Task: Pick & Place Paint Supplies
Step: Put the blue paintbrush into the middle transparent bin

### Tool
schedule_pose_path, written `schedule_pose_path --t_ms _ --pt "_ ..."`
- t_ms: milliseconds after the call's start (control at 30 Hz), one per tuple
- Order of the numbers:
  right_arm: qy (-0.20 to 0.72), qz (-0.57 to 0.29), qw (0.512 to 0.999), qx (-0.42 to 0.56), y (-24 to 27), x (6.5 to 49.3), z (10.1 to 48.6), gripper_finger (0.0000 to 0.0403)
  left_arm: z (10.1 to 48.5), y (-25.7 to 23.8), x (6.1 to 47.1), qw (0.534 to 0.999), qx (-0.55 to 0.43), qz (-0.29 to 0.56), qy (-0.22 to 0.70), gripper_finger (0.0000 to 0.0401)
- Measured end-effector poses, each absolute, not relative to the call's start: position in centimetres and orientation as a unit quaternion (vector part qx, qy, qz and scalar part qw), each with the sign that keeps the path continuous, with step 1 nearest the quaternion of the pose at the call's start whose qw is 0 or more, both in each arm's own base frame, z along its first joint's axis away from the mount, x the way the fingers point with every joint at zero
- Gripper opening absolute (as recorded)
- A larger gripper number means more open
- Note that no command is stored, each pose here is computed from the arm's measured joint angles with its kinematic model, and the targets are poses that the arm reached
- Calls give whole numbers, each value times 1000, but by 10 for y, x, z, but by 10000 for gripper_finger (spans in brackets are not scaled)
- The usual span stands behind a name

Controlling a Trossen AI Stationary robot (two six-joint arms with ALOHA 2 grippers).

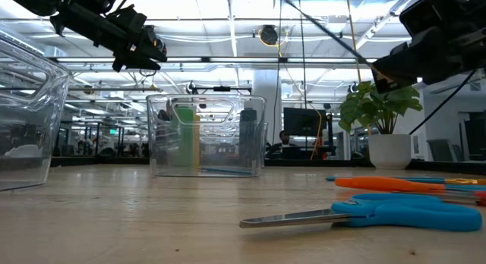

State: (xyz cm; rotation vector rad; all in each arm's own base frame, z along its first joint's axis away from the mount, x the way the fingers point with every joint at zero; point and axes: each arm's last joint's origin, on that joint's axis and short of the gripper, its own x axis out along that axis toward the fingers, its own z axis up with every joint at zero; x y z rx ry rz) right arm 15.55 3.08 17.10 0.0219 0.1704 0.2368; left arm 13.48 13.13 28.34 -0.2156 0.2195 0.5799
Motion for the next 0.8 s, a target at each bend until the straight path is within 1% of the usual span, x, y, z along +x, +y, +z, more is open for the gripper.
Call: schedule_pose_path --t_ms 67,233,500,800 --pt "85 133 987 12 32 155 171 0 283 131 135 947 -106 285 108 214" --pt "84 138 987 16 32 155 171 0 283 131 135 947 -106 285 108 214" --pt "71 183 980 28 35 155 174 0 283 131 135 947 -106 285 108 214" --pt "54 182 980 53 35 157 178 0 283 131 135 947 -106 285 108 214"
